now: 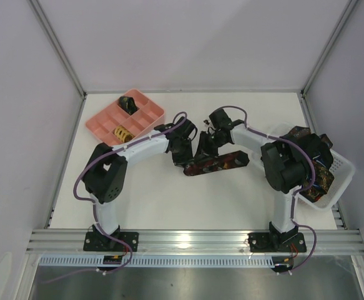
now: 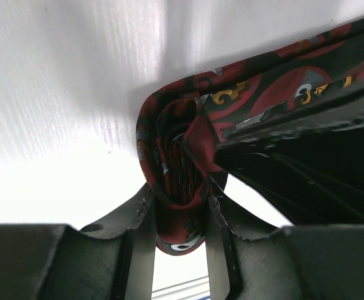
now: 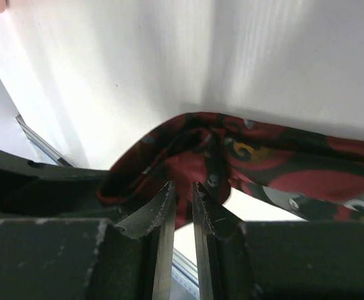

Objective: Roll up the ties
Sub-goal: Roll the tie

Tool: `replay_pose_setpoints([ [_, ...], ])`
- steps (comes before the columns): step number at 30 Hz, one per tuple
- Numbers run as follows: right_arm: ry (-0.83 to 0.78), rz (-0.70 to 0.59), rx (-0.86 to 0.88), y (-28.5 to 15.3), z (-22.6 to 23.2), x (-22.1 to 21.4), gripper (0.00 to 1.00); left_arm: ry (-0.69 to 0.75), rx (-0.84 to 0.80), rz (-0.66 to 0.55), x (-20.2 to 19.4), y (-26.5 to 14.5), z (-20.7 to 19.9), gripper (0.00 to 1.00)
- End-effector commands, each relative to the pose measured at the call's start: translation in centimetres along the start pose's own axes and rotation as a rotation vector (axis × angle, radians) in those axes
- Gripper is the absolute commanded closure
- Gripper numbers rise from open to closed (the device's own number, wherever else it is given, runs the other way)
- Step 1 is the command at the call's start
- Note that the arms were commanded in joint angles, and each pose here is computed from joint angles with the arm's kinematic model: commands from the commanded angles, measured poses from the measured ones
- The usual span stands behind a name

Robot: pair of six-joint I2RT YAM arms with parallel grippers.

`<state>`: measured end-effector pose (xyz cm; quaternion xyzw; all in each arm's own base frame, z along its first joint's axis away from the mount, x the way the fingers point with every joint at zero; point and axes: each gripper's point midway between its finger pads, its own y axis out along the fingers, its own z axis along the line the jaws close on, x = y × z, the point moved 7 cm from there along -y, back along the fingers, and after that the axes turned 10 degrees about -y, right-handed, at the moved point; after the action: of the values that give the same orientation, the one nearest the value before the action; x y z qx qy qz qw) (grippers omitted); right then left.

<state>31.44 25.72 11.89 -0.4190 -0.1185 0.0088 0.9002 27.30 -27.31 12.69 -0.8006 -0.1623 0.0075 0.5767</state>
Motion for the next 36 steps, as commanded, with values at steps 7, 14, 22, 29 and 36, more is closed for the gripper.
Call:
replay_pose_setpoints([
  [7,-0.048,0.019,-0.008,-1.0,0.0,-1.8,0.84,0.021,0.043,-0.033,0.4,-1.7,0.1,0.70],
  [14,-0.072,0.031,0.047,1.4,0.9,-2.3,0.98,0.009,0.045,-0.032,-0.1,-1.8,0.6,0.70],
  [22,-0.062,0.069,0.165,4.6,3.2,-2.4,0.99,-0.005,0.035,-0.039,-0.6,-3.0,1.1,0.67],
  [29,-0.055,0.090,0.300,5.7,5.4,-2.5,1.00,-0.025,0.008,-0.049,-0.8,-4.6,1.0,0.67],
  [36,-0.001,0.102,0.334,5.7,5.1,-2.2,1.00,-0.036,-0.016,0.010,-1.2,-3.9,0.5,0.81],
])
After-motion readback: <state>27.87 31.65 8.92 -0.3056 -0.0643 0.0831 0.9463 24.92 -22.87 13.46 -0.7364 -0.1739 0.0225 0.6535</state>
